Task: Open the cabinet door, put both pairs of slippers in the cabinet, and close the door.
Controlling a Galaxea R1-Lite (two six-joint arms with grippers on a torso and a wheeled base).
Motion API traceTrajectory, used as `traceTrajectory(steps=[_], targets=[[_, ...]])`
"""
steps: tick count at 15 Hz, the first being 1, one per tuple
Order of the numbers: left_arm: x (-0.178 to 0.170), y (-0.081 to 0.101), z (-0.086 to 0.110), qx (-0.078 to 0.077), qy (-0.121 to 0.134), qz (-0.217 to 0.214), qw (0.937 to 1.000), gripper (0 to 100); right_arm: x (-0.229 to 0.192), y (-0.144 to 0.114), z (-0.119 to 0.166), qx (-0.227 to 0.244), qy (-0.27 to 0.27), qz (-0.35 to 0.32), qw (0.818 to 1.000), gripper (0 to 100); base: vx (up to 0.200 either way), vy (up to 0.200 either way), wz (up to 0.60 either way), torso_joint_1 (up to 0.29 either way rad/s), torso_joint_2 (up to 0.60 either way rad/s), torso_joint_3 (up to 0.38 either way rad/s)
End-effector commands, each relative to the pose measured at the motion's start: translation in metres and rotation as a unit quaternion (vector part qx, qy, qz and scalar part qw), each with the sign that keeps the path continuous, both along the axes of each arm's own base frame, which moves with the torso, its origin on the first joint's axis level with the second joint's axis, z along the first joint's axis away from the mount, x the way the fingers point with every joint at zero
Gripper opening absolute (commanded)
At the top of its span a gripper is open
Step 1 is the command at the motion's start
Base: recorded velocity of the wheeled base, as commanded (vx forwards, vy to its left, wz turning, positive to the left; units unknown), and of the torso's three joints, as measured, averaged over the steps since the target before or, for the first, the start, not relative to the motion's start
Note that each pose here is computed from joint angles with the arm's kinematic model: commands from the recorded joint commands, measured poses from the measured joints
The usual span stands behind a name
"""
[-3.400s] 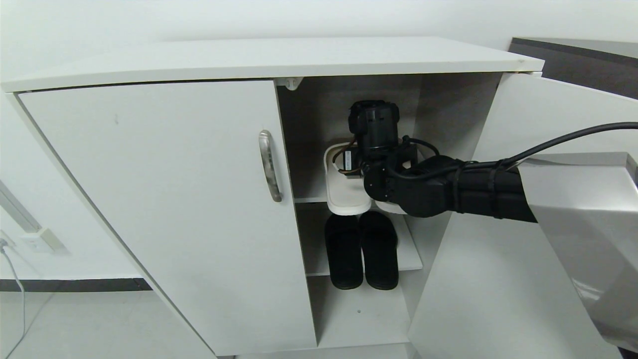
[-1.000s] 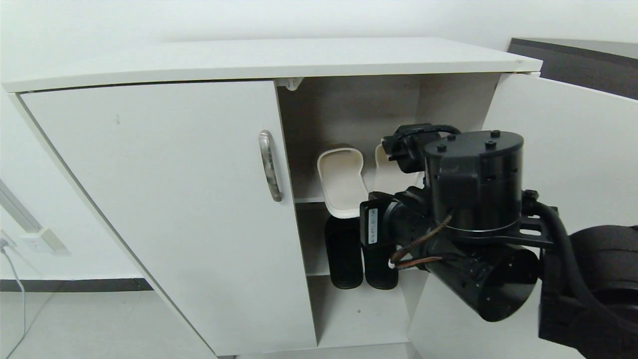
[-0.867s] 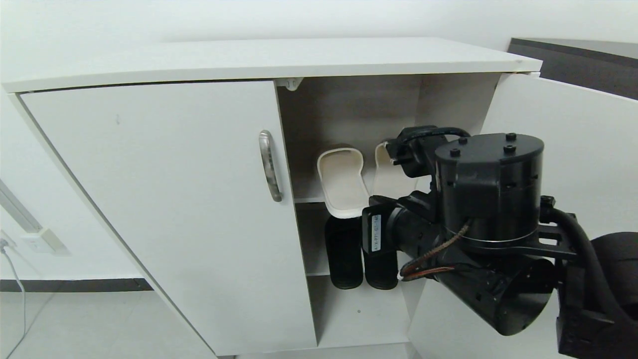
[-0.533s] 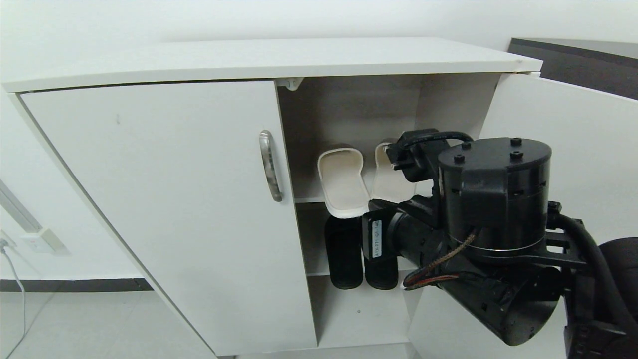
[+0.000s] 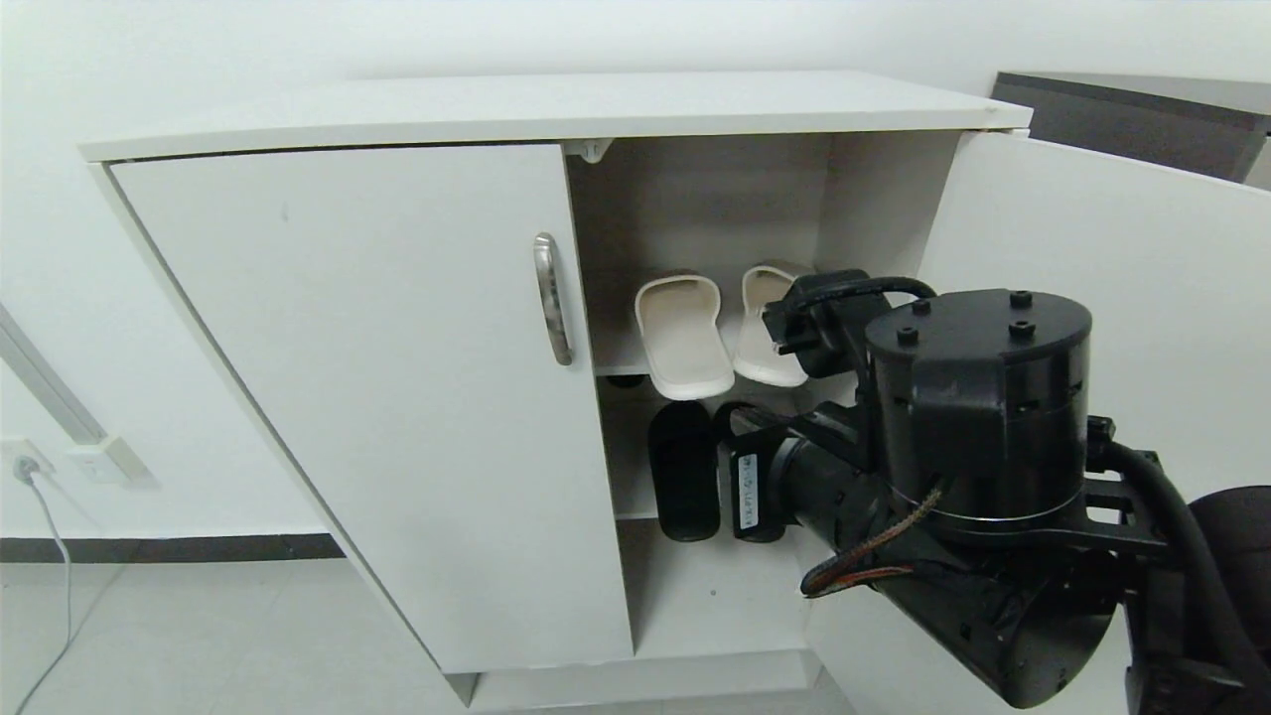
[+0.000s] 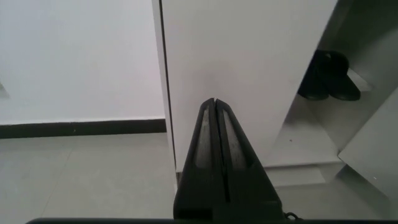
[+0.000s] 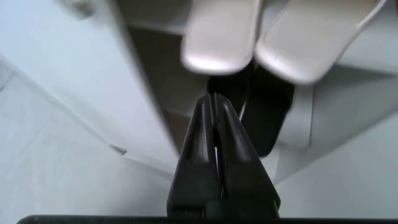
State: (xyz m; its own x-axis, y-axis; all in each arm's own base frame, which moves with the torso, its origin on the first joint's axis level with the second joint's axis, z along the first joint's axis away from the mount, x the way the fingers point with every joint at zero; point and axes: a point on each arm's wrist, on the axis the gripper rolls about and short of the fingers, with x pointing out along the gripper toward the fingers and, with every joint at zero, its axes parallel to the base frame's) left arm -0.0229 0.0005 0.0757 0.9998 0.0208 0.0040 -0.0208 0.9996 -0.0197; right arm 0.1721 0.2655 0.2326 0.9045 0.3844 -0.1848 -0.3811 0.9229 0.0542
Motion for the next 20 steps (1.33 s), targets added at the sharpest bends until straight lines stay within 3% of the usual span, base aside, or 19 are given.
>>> traceTrajectory(steps=[1,12,20], targets=[[0.000,0.000,0.000,0.000,0.000,0.000,1.0000,0,0.000,0.001,-0.002,-0.003,0.002,0.000,1.000,0,-0.200,0.000,0.00,0.007,0.00,0.007],[0.000,0.000,0.000,0.000,0.000,0.000,1.0000,0,0.002,-0.003,-0.012,-0.026,0.007,-0.002,1.000,0,-0.200,0.000,0.00,0.003,0.00,0.004],[0.000,0.000,0.000,0.000,0.000,0.000,1.0000,0,0.004,-0.005,-0.017,-0.030,0.000,-0.001,1.000,0,0.000,0.000,0.00,0.000,0.00,0.000]])
